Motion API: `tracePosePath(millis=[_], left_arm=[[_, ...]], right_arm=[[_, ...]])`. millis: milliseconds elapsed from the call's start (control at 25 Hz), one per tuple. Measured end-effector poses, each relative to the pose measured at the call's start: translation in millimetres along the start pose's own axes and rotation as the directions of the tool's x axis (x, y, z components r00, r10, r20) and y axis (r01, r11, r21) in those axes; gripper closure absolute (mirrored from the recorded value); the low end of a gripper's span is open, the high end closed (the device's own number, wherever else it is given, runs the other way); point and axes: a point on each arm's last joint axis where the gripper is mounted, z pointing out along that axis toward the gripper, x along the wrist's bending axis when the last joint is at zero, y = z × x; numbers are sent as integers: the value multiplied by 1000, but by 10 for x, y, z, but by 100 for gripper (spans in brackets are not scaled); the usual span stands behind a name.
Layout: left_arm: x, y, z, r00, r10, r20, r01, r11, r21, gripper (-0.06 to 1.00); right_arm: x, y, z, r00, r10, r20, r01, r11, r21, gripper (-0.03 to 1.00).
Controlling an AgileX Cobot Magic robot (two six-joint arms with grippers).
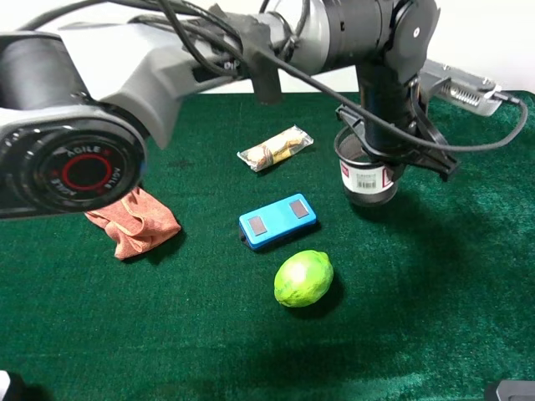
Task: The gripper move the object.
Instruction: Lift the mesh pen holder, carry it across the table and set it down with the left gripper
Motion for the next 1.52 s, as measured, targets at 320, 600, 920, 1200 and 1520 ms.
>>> tracePosePath(millis=[320,600,920,1200,1520], left_arm=[[-87,-114,196,1000,13,8,-13,998,58,86],[-123,-129,212,1000,18,11,-19,998,65,86],[-123,-116,213,1000,18,12,-19,999,51,49],[-125,-97,214,1000,17,13,-18,999,31,11],[-144,-88,211,999,2,33,-3,1000,23,6]], right_arm=[[0,0,0,1000,0,0,0,1000,0,27],[0,0,0,1000,0,0,0,1000,0,27],[-1,0,0,1000,-1,1,1,1000,0,27],[-1,0,0,1000,-1,1,1,1000,0,27],[-1,0,0,1000,-1,1,1,1000,0,27]])
